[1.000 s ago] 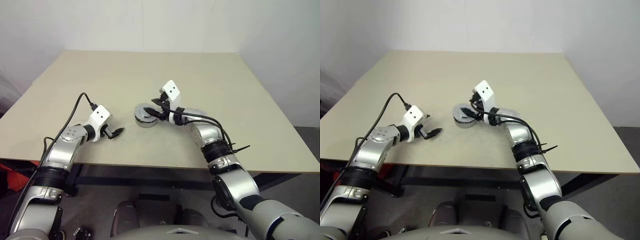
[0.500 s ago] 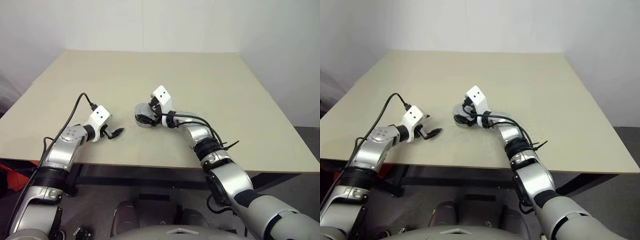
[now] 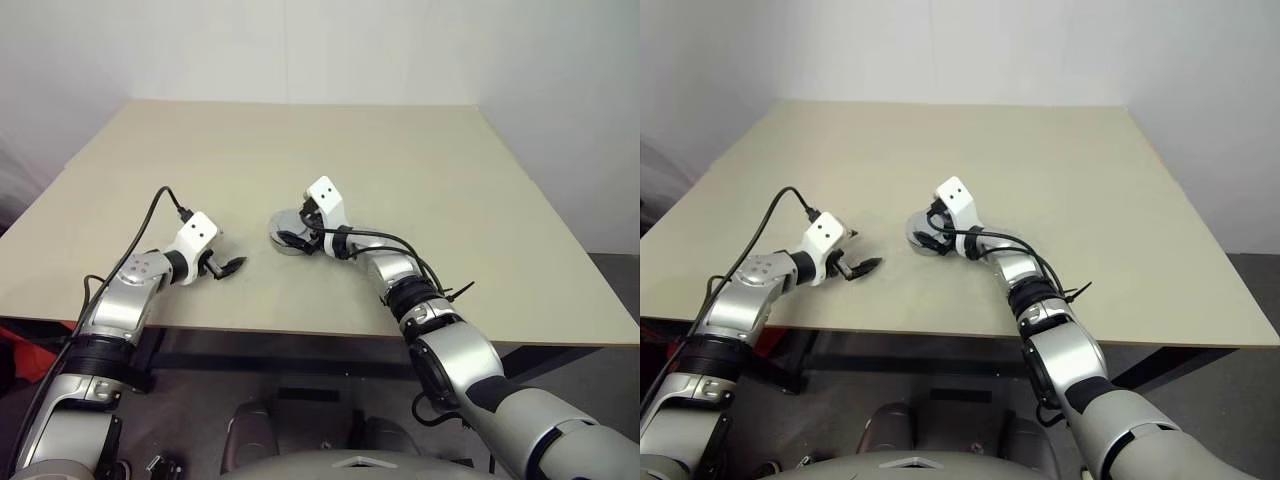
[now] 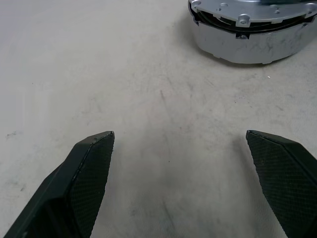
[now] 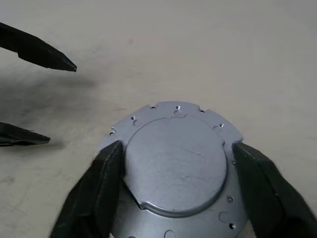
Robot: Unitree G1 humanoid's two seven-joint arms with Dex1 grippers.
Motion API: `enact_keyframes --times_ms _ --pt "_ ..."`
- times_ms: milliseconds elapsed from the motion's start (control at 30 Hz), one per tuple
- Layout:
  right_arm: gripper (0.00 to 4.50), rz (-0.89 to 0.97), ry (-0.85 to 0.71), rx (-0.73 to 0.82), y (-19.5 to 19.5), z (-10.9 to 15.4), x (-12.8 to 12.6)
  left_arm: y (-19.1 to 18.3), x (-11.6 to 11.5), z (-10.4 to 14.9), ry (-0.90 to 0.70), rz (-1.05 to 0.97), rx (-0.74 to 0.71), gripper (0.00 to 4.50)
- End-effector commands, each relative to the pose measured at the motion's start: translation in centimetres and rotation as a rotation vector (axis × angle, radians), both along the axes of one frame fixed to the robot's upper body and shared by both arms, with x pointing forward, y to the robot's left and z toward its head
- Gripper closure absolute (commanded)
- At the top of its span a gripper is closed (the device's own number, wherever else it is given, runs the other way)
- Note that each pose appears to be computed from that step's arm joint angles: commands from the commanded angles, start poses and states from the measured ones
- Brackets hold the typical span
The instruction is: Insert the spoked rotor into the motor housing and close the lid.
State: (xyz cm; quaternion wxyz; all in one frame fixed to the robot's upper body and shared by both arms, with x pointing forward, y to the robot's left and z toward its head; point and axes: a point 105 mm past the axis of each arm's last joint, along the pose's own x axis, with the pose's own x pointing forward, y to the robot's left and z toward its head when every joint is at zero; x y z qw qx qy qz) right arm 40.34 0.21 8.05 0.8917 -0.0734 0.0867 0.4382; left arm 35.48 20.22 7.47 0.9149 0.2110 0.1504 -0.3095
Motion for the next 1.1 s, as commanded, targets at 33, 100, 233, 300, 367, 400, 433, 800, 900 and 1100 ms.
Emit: enact_keyframes --times_ms 33,100,233,300,367,400,433,800,900,1100 --pt "1.54 -0.002 -0.044 0.013 0.0 1.5 0.6 0.3 0.3 1.7 -0.056 0.001 0.009 0.00" --pt "1.54 0.002 -0.047 0.009 -0.1 1.6 0.6 0.3 0.4 1.7 -0.058 0.003 0.009 0.00" --pt "1.54 0.020 -0.051 -0.004 -0.2 1.6 0.5 0.3 0.5 1.7 -0.060 0.004 0.008 0.00" --pt "1.54 0.037 -0.042 0.009 -0.2 1.9 0.4 0.3 0.5 1.7 -0.061 0.004 0.007 0.00" --pt "1.54 0.061 -0.024 0.037 -0.1 2.4 0.2 0.3 0.4 1.7 -0.061 0.004 0.007 0.00" --pt "1.54 0.069 -0.029 0.037 -0.1 2.7 0.2 0.3 0.4 1.7 -0.061 0.004 0.007 0.00" --pt "1.54 0.073 -0.035 0.033 -0.2 2.8 0.2 0.3 0.4 1.7 -0.061 0.004 0.007 0.00" --pt "1.54 0.036 -0.031 -0.004 0.0 2.0 0.3 0.1 0.0 1.5 -0.040 -0.008 -0.012 0.00" --pt "1.54 0.025 -0.025 -0.020 -0.1 1.6 0.4 0.1 -0.6 1.1 -0.004 -0.016 -0.033 0.00" --pt "1.54 0.034 -0.020 -0.036 0.1 1.2 0.2 1.4 -1.4 0.9 0.036 -0.002 -0.029 0.00"
